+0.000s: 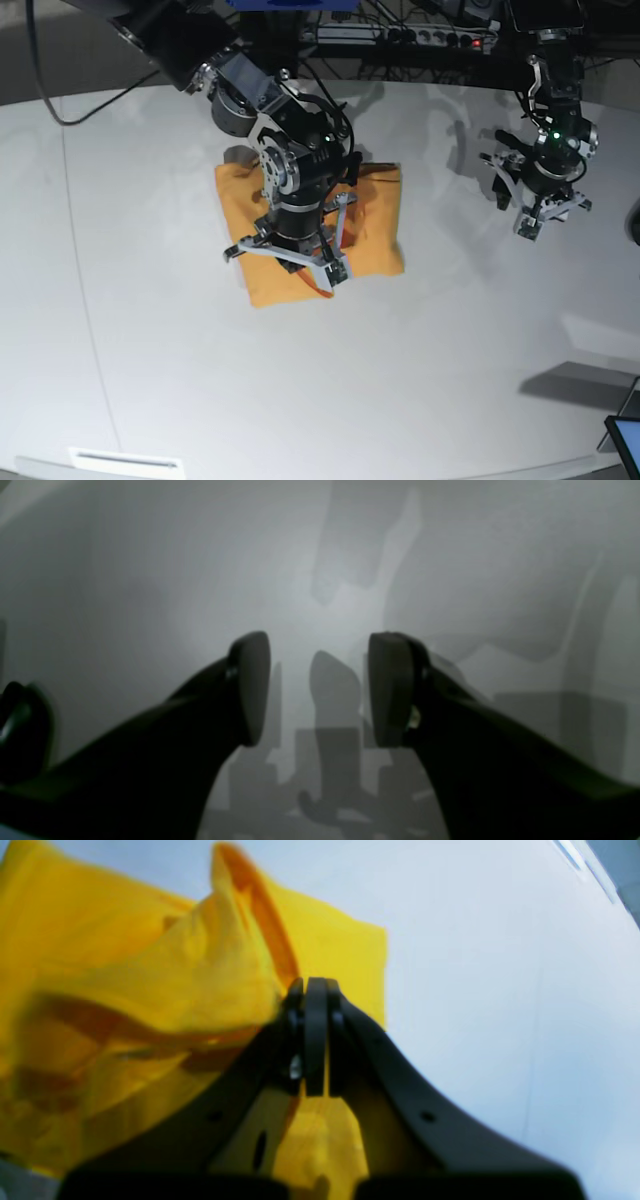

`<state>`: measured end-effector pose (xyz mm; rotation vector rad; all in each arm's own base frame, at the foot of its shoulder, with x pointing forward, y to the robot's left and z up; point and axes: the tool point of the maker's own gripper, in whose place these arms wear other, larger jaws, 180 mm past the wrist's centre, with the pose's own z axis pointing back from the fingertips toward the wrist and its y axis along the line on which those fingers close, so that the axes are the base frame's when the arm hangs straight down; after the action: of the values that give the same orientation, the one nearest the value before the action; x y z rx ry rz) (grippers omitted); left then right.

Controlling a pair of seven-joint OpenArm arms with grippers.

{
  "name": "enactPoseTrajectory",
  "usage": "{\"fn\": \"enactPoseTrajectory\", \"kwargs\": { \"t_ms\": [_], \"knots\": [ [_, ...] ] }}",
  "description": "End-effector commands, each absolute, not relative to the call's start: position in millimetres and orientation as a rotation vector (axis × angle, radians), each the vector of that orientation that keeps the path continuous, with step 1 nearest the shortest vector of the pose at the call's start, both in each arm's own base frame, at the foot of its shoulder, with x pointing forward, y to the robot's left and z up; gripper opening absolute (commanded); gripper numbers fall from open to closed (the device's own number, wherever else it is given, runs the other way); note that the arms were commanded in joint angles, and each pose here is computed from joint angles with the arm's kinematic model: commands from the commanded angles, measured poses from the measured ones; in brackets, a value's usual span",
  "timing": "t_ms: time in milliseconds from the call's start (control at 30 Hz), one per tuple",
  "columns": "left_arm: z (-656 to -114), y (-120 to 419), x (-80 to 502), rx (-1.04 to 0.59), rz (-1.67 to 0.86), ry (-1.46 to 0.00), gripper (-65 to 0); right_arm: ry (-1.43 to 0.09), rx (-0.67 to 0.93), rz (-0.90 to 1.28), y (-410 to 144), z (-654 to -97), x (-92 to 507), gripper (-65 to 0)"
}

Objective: Fold the T-shirt properly
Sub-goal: 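Press and smooth the folded bundle with the right gripper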

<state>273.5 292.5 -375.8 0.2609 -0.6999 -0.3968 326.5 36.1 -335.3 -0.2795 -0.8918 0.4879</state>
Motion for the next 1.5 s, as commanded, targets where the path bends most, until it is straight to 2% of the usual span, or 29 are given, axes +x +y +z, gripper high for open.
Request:
{"fn": "enactPoseTrajectory", "kwargs": {
  "t_ms": [0, 633, 1200, 1467],
  "knots": [
    [-361.9, 296.6, 282.3, 0.283, -0.404, -0.742, -33.9, -0.973, -0.267, 0.477, 45.8, -315.7, 335.5, -65.0],
    [-362.6, 297.1, 282.4, 0.279, -0.402, -0.742, -33.9, -1.016, -0.186, 0.63, 101.2, -310.9, 307.0, -65.0],
    [-362.6, 295.4, 282.2, 0.274, -0.4, -0.744, -33.9, -1.035, -0.222, 0.65, 101.0, -307.7, 325.4, -65.0],
    [-362.4, 296.0, 282.6, 0.276, -0.4, -0.744, -33.9, -0.969, -0.079, 0.64, 117.0, -318.2, 318.9, -65.0]
  ]
}}
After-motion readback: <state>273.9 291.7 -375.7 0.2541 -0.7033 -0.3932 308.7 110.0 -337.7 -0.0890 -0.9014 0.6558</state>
